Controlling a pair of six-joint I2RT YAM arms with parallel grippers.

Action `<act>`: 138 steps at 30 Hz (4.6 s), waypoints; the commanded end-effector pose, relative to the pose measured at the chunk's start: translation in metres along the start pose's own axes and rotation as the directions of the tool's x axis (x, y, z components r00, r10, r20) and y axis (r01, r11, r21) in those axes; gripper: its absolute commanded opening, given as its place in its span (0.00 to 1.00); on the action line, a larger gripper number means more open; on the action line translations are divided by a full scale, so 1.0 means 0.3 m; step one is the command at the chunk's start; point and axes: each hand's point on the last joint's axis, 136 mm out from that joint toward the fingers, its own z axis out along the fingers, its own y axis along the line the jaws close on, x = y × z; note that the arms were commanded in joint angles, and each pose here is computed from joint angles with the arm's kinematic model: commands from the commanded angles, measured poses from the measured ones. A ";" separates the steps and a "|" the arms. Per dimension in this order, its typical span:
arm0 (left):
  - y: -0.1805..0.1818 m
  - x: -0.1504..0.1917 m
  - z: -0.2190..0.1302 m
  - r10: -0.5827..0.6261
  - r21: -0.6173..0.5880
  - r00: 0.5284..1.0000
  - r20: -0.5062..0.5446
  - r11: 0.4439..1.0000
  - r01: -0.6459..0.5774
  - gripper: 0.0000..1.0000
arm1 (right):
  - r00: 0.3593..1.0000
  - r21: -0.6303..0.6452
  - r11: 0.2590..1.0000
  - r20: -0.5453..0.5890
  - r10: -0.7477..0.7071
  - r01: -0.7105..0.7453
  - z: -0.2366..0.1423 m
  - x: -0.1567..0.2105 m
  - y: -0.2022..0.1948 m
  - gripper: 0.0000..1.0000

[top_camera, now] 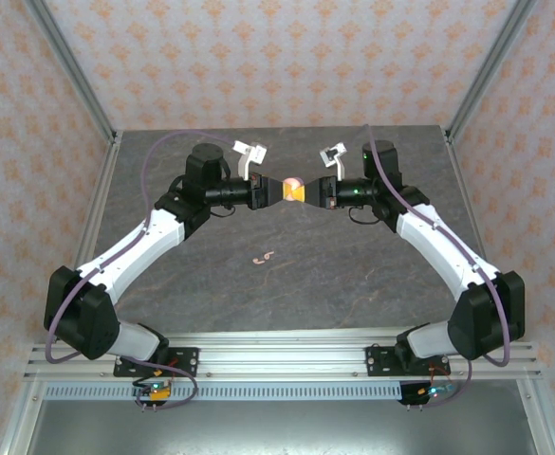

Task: Insert the wireless bluetooth earbuds into the charging case

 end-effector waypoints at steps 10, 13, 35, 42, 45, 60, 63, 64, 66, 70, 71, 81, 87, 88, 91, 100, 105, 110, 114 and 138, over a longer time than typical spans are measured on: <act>-0.022 0.047 0.002 0.019 0.017 0.997 -0.072 1.000 -0.018 0.15 | 0.997 0.044 0.998 0.052 -0.052 0.050 -0.035 -0.035 0.007 0.34; -0.027 0.052 0.003 0.026 0.024 0.996 -0.087 0.999 -0.024 0.15 | 0.997 0.046 0.997 0.050 -0.064 0.061 -0.049 -0.039 0.013 0.40; -0.068 0.039 0.002 0.050 0.074 0.994 -0.099 0.996 -0.043 0.16 | 0.996 -0.043 0.997 -0.054 -0.071 0.069 -0.009 -0.012 0.053 0.27; -0.061 0.035 0.006 0.046 0.068 0.994 -0.096 0.997 -0.039 0.18 | 0.996 -0.038 0.997 -0.051 -0.069 0.068 -0.010 -0.012 0.054 0.16; -0.061 0.038 0.006 0.044 0.067 0.995 -0.095 0.997 -0.038 0.27 | 0.997 -0.039 0.997 -0.046 -0.069 0.067 -0.012 -0.012 0.054 0.16; -0.053 0.064 0.006 0.028 0.065 0.994 -0.102 0.998 -0.022 0.44 | 0.996 -0.032 0.996 -0.023 -0.083 0.082 -0.024 -0.036 0.076 0.16; -0.047 0.070 0.008 0.023 0.060 0.994 -0.105 0.998 -0.017 0.47 | 0.996 -0.032 0.996 -0.020 -0.085 0.084 -0.027 -0.041 0.082 0.17; -0.046 0.073 0.007 0.022 0.057 0.994 -0.106 0.998 -0.016 0.48 | 0.996 -0.031 0.996 -0.020 -0.088 0.087 -0.027 -0.042 0.083 0.17; -0.035 0.074 0.006 0.020 0.038 0.995 -0.102 0.999 -0.016 0.52 | 0.996 -0.033 0.996 -0.022 -0.088 0.087 -0.028 -0.042 0.087 0.17; -0.024 0.079 0.002 0.017 0.018 0.995 -0.100 1.000 -0.015 0.55 | 0.996 -0.032 0.996 -0.023 -0.086 0.085 -0.028 -0.041 0.086 0.17; -0.026 0.077 0.002 0.019 0.020 0.995 -0.099 1.000 -0.017 0.55 | 0.996 -0.033 0.996 -0.024 -0.084 0.083 -0.029 -0.040 0.087 0.17; -0.051 0.073 0.008 0.027 0.056 0.994 -0.106 0.998 -0.022 0.52 | 0.996 -0.038 0.996 -0.028 -0.082 0.081 -0.027 -0.039 0.086 0.17; -0.051 0.073 0.016 0.024 0.059 0.994 -0.110 0.998 -0.017 0.48 | 0.996 -0.041 0.996 -0.028 -0.084 0.083 -0.025 -0.040 0.089 0.17; -0.051 0.073 0.020 0.024 0.060 0.994 -0.111 0.998 -0.017 0.47 | 0.996 -0.040 0.996 -0.028 -0.085 0.084 -0.025 -0.041 0.089 0.17; -0.055 0.072 0.025 0.025 0.064 0.993 -0.112 0.998 -0.017 0.44 | 0.996 -0.039 0.996 -0.029 -0.082 0.081 -0.024 -0.041 0.086 0.17; -0.054 0.071 0.031 0.024 0.060 0.994 -0.109 0.998 -0.018 0.25 | 0.996 -0.035 0.996 -0.039 -0.080 0.079 -0.021 -0.032 0.077 0.18; -0.054 0.067 0.029 0.037 0.055 0.994 -0.106 0.998 -0.032 0.17 | 0.996 -0.004 0.997 -0.053 -0.071 0.071 -0.023 -0.011 0.053 0.25; -0.017 0.079 0.025 0.056 -0.005 0.991 -0.118 0.998 -0.057 0.15 | 0.997 0.096 0.993 -0.041 -0.069 0.072 -0.039 -0.012 0.014 0.46; -0.001 0.075 0.018 0.115 -0.031 0.990 -0.086 0.993 -0.118 0.14 | 0.997 0.177 0.981 -0.028 -0.076 0.080 -0.063 -0.014 -0.002 0.53; -0.036 0.125 0.022 0.473 0.008 0.881 -0.028 0.881 -0.473 0.09 | 0.990 0.227 0.966 -0.101 -0.101 0.121 -0.057 0.052 0.021 0.58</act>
